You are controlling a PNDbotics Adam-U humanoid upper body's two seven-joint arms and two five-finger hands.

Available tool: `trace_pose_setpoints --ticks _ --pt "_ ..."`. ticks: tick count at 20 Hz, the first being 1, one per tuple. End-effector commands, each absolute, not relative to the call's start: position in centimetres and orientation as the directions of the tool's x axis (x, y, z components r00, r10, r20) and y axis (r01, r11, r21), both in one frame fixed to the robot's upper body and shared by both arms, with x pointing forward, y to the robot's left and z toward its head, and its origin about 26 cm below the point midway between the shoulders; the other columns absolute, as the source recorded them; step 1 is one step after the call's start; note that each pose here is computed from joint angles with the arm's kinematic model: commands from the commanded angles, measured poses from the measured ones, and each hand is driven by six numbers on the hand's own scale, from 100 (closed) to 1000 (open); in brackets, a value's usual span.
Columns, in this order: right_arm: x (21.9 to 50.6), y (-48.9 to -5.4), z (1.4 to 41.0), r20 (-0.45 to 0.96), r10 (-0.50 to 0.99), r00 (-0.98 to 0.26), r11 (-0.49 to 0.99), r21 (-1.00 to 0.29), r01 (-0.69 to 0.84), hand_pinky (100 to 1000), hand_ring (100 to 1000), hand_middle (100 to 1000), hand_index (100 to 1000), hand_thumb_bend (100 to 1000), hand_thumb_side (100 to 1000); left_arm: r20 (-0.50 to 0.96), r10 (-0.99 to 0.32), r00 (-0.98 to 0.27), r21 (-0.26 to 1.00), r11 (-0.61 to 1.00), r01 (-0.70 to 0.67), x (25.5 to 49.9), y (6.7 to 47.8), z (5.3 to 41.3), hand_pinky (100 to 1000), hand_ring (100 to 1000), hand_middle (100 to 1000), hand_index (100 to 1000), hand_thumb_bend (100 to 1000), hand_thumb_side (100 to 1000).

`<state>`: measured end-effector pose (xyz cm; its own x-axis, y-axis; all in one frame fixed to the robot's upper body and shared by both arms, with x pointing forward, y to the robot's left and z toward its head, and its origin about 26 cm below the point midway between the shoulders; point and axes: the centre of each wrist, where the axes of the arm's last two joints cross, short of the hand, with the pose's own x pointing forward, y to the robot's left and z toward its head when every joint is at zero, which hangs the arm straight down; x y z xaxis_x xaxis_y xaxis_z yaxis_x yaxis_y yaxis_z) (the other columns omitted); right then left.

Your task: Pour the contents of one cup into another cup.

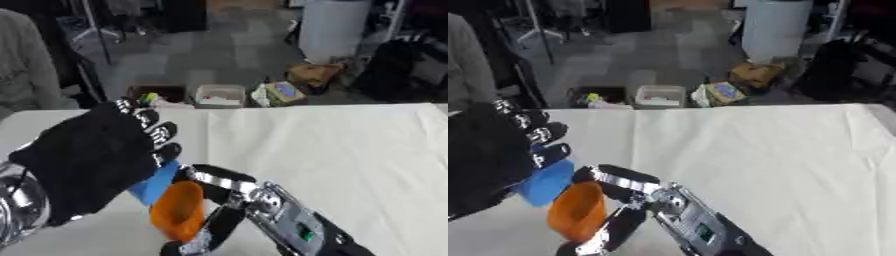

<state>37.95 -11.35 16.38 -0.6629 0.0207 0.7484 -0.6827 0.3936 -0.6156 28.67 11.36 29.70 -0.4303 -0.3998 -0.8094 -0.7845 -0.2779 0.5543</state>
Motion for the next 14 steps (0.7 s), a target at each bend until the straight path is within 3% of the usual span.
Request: trace_pose_setpoints --ticks 1,8,14 --pt "38.0 -11.6 17.3 0.729 0.021 -0.684 0.400 -0.633 -0.663 106 209 383 434 334 100 -0.809 -0.424 -0.407 0.543 -0.275 -0.793 28.4 11.8 30.3 163 100 114 460 369 100" --pt "39.1 -12.7 16.2 0.723 0.101 -0.683 0.452 -0.645 -0.616 132 235 384 436 403 100 -0.743 -0.521 -0.421 0.597 -0.230 -0.769 28.8 12.7 30.5 146 100 113 457 361 100" --pt "41.7 -15.6 13.4 0.677 0.292 -0.676 0.587 -0.685 -0.431 197 296 390 438 407 100 -0.714 -0.558 -0.423 0.612 -0.204 -0.764 28.9 12.9 30.3 148 100 113 456 360 100"
